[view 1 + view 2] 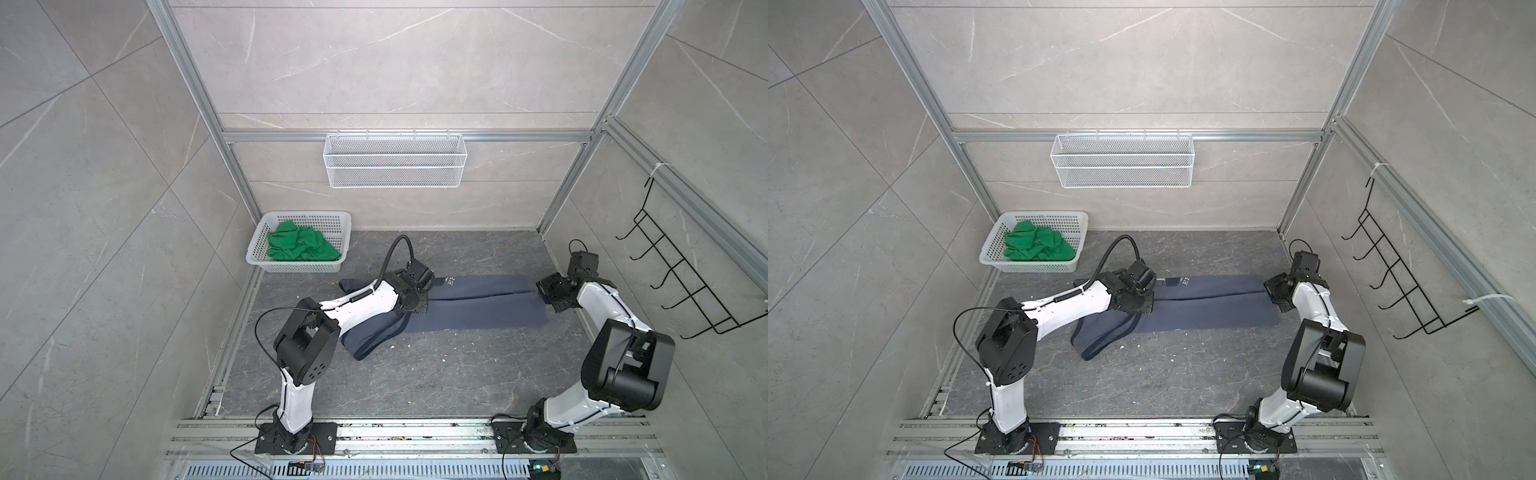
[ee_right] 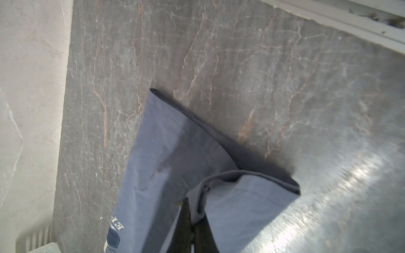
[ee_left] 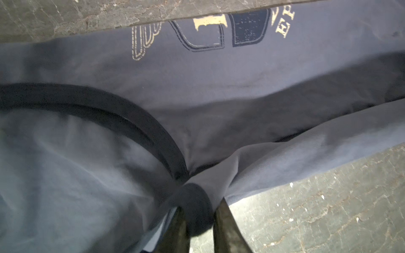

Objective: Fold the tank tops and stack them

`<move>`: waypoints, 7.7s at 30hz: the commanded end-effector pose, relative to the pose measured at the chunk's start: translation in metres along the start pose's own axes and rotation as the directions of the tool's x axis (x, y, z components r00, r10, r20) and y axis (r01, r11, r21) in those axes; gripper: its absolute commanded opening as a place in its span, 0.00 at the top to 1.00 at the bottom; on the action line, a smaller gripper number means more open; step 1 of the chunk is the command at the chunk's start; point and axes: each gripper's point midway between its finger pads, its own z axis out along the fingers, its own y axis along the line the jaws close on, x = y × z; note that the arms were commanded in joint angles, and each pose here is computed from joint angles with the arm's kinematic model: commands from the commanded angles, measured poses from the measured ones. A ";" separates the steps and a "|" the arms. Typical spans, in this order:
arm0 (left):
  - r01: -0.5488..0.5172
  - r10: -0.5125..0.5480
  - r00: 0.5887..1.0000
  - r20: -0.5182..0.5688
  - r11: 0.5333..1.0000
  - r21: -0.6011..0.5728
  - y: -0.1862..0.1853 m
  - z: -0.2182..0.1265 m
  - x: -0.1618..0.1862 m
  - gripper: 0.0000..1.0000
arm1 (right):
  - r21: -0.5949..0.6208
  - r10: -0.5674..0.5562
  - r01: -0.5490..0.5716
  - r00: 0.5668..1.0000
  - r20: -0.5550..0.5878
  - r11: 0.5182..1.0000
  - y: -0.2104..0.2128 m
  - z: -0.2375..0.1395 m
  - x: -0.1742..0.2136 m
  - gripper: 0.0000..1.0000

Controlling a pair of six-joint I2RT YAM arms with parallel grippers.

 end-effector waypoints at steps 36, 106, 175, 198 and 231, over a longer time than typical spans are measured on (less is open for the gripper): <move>0.011 -0.007 0.998 0.055 0.996 -0.084 0.059 -0.056 0.013 0.34 | -0.066 -0.296 0.295 0.955 0.000 0.953 0.027 -0.013 0.058 0.38; 0.326 -0.324 0.945 0.051 0.906 -0.269 0.234 -0.065 0.030 0.39 | 0.072 -0.326 0.340 0.932 -0.156 0.938 -0.023 0.038 0.093 0.40; 0.474 -0.396 0.874 0.280 0.819 -0.322 0.229 -0.116 0.075 0.27 | 0.085 -0.364 0.374 0.925 -0.111 0.923 0.008 0.021 0.075 0.40; 0.352 -0.336 0.934 0.118 0.921 -0.164 0.148 -0.036 0.066 0.30 | -0.034 -0.458 0.460 0.872 -0.172 0.887 0.041 0.034 0.107 0.39; 0.277 -0.281 0.959 0.024 0.919 -0.282 0.186 0.039 -0.030 0.23 | 0.131 -0.101 0.120 0.984 -0.144 0.984 -0.077 -0.005 0.083 0.38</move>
